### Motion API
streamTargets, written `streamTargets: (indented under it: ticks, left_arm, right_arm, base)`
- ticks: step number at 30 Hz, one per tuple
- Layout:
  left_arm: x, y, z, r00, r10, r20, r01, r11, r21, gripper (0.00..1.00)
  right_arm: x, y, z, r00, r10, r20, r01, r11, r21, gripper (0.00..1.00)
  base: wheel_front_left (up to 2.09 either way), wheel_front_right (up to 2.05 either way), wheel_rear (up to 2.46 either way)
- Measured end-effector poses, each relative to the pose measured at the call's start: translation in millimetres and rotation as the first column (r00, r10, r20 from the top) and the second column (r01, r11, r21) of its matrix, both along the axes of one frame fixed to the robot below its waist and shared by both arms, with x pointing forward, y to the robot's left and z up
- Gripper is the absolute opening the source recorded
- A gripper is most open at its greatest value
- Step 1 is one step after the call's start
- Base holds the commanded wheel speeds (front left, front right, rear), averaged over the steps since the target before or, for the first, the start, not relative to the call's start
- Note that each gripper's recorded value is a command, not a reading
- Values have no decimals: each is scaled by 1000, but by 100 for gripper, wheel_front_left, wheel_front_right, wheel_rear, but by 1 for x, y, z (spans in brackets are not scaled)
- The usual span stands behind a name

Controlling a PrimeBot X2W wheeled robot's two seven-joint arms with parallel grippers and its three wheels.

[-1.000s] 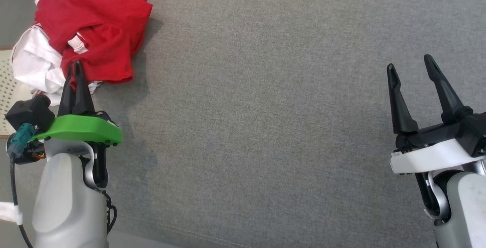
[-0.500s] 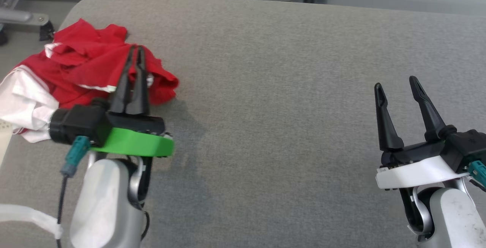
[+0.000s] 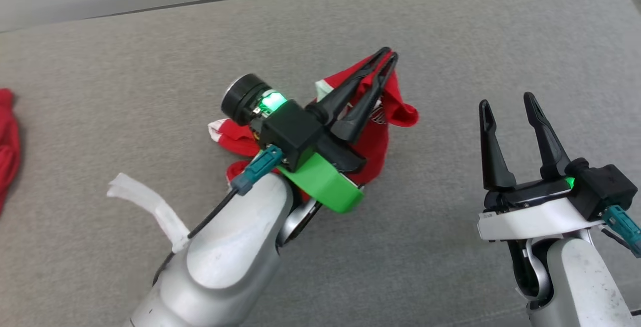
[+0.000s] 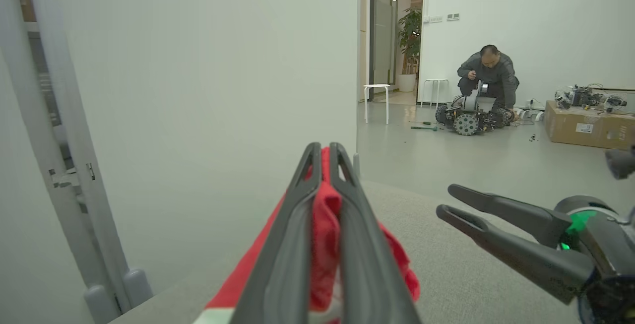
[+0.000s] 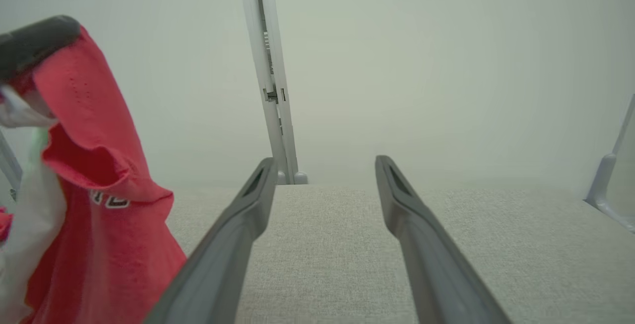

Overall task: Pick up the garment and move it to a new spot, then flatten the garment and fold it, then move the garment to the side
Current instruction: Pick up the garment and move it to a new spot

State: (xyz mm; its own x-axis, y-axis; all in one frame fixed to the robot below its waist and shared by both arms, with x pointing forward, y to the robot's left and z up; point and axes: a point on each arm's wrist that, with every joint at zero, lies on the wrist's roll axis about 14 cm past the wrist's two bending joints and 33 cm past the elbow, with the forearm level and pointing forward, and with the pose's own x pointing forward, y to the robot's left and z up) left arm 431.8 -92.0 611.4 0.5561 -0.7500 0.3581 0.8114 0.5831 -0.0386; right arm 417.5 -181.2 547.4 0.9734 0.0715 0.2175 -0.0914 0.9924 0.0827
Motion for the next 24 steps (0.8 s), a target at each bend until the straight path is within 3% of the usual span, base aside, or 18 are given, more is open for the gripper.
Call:
streamTargets:
  ticks: [5, 11, 12, 13, 14, 19, 24]
  left_arm:
    - [-12, -57, -39, 982, -168, -83, 175, 982, 74, 0]
    - [-30, -96, -106, 930, -278, -240, 319, 935, 154, 0]
    - [-33, -100, -113, 922, -292, -254, 337, 929, 153, 24]
    - [-35, -102, -118, 916, -305, -261, 350, 925, 146, 88]
    - [-36, -104, -119, 913, -314, -261, 357, 924, 136, 100]
    - [-22, -98, -101, 942, -266, -203, 288, 954, 85, 100]
    - [18, -51, -79, 982, -64, -178, 67, 998, 14, 100]
  right_arm:
    - [-16, -40, -16, 991, -123, -53, 123, 992, -5, 100]
    - [-30, -72, -27, 969, -226, -96, 224, 974, -34, 100]
    - [-30, -75, -30, 966, -236, -105, 233, 972, -37, 100]
    - [-30, -77, -32, 964, -242, -113, 239, 970, -40, 100]
    - [-30, -78, -35, 962, -246, -120, 242, 969, -43, 100]
    - [-23, -73, -43, 963, -230, -138, 224, 973, -56, 100]
    - [-12, -59, -46, 973, -187, -137, 181, 982, -59, 100]
  base:
    - [0, 0, 0]
    - [0, 0, 0]
    - [0, 0, 0]
    - [0, 0, 0]
    - [0, 0, 0]
    - [0, 0, 0]
    - [0, 0, 0]
